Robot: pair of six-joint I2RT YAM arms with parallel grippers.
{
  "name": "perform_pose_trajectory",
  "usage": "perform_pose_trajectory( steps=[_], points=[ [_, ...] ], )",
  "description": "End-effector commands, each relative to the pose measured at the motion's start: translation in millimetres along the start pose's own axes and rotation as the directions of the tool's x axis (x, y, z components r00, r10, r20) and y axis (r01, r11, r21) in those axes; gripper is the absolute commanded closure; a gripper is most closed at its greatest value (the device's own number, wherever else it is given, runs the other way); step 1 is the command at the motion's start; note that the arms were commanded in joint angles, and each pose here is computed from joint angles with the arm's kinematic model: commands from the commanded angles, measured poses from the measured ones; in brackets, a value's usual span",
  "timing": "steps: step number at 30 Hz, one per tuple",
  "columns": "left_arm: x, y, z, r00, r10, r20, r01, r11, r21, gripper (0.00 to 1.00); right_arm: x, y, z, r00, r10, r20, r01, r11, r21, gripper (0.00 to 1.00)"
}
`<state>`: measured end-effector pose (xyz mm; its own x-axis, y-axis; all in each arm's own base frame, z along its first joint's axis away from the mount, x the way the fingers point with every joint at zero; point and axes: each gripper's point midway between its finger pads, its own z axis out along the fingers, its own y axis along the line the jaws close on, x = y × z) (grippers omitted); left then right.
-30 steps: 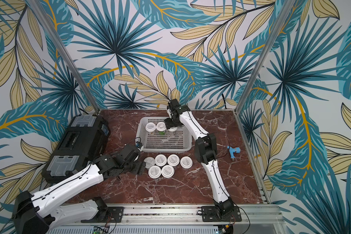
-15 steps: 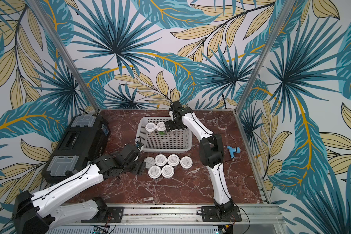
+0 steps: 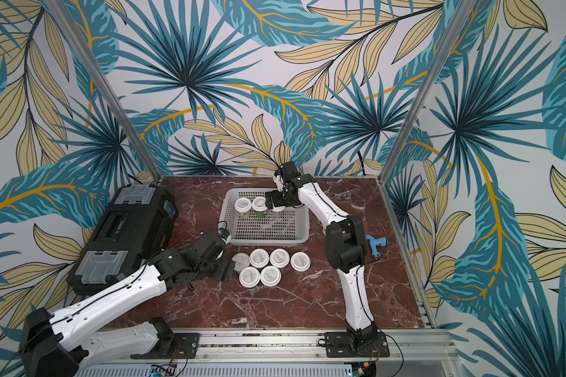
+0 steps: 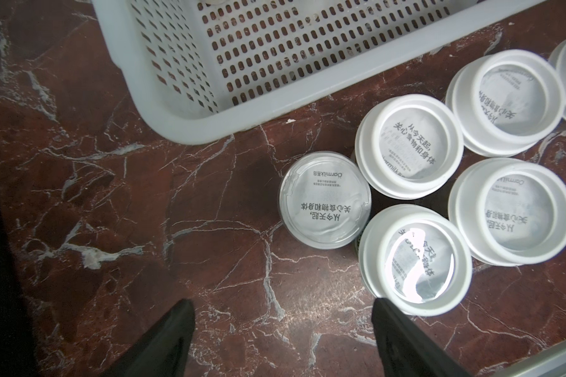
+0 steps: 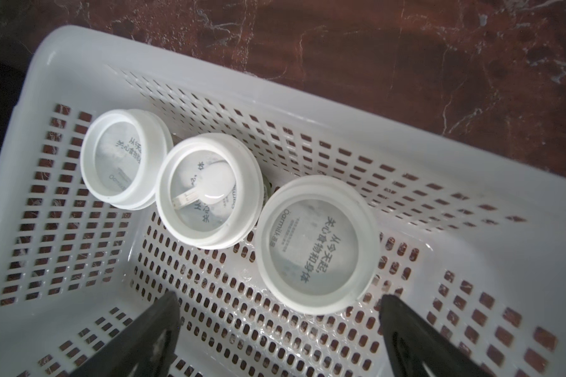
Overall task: Put the yogurt in the basket
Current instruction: Place the yogurt in the basket.
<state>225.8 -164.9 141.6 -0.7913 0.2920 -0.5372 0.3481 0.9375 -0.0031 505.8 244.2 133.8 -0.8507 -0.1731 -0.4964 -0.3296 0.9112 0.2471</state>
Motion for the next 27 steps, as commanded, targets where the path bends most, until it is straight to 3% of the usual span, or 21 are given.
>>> perform_pose_trajectory(
  steps=[1,4,7,9,13,27],
  points=[
    [-20.8,7.0,-23.4,0.996,-0.014,0.090,0.016,1.000,-0.025,0.13,9.9,-2.8,17.2,0.999,0.030,-0.030,-0.030,0.999,-0.024,0.01],
    [-30.5,28.8,-53.8,0.974,-0.057,0.221,0.075,0.994,-0.078,0.13,11.9,-1.5,19.0,0.999,0.031,-0.036,-0.033,0.999,-0.033,0.00],
    [-37.7,53.7,-89.2,0.924,-0.082,0.375,0.137,0.983,-0.122,0.13,13.2,-0.3,20.7,0.999,0.035,-0.039,-0.037,0.998,-0.043,0.01],
    [-36.2,67.0,-105.3,0.900,-0.090,0.426,0.168,0.974,-0.149,0.13,13.9,0.3,22.1,0.999,0.036,-0.040,-0.038,0.998,-0.048,0.01],
    [-27.5,77.0,-109.3,0.903,-0.085,0.421,0.179,0.966,-0.187,0.12,14.4,0.4,22.7,0.998,0.038,-0.040,-0.040,0.998,-0.051,0.00],
    [-27.9,70.3,-102.6,0.903,-0.106,0.416,0.184,0.971,-0.152,0.12,15.2,5.2,28.9,0.998,0.051,-0.045,-0.055,0.995,-0.086,0.00]
  ],
)
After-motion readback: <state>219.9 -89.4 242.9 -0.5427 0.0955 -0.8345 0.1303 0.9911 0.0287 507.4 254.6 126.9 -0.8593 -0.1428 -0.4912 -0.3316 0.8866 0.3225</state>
